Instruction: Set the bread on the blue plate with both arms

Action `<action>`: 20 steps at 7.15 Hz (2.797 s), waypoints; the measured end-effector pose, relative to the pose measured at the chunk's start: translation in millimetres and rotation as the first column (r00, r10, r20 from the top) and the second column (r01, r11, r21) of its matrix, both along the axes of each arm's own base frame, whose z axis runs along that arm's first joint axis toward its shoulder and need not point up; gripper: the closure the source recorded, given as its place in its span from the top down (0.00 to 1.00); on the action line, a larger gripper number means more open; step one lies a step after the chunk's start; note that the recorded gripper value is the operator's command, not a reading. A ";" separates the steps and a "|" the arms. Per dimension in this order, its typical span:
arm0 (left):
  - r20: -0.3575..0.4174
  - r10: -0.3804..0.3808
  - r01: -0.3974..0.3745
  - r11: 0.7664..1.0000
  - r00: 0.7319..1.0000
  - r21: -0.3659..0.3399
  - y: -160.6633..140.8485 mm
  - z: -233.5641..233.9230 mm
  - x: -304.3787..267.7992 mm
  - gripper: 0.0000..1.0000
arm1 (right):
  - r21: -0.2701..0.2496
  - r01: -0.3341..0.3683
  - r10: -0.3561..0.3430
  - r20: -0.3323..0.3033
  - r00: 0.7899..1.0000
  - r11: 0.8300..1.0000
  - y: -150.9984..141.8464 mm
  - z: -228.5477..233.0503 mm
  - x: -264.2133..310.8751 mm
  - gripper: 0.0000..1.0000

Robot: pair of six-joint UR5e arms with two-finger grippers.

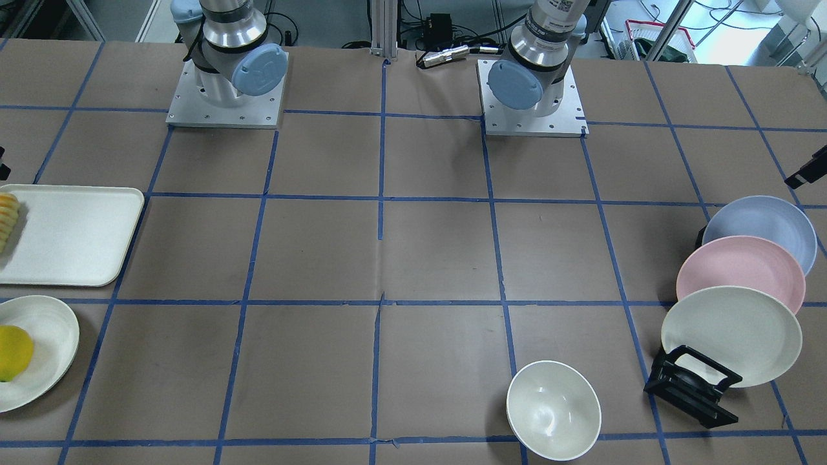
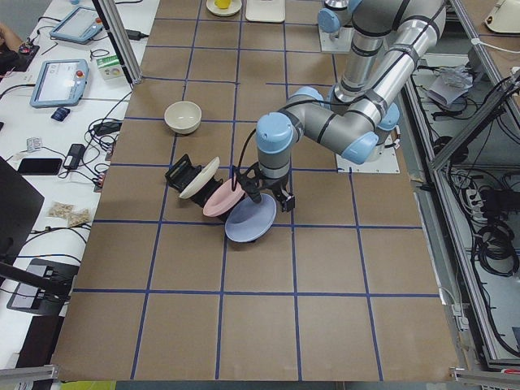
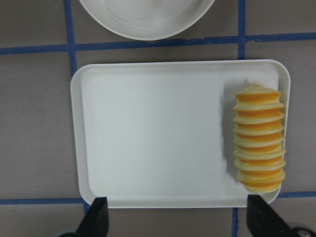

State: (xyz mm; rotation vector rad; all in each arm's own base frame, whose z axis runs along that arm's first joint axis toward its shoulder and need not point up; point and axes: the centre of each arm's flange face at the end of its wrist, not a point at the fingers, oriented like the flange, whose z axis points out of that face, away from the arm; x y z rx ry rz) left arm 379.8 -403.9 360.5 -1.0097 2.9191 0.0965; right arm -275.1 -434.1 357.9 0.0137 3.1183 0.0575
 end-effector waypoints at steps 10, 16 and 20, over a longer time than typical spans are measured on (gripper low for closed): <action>0.094 0.248 -0.256 0.964 0.964 0.076 7.9 -54.1 27.8 1.00 | 0.120 -0.122 0.124 -0.012 0.992 0.985 -5.4 -163.0 -101.2 0.67; 0.049 0.265 -0.268 0.962 0.963 0.060 1.7 -53.3 26.8 1.00 | 0.175 -0.091 0.096 -0.021 0.995 0.980 -2.6 -153.3 -98.3 0.00; 0.040 0.255 -0.257 0.965 0.966 0.046 -0.8 -44.9 29.1 1.00 | 0.143 -0.128 0.139 -0.070 0.988 0.981 -31.4 -52.4 -12.8 0.00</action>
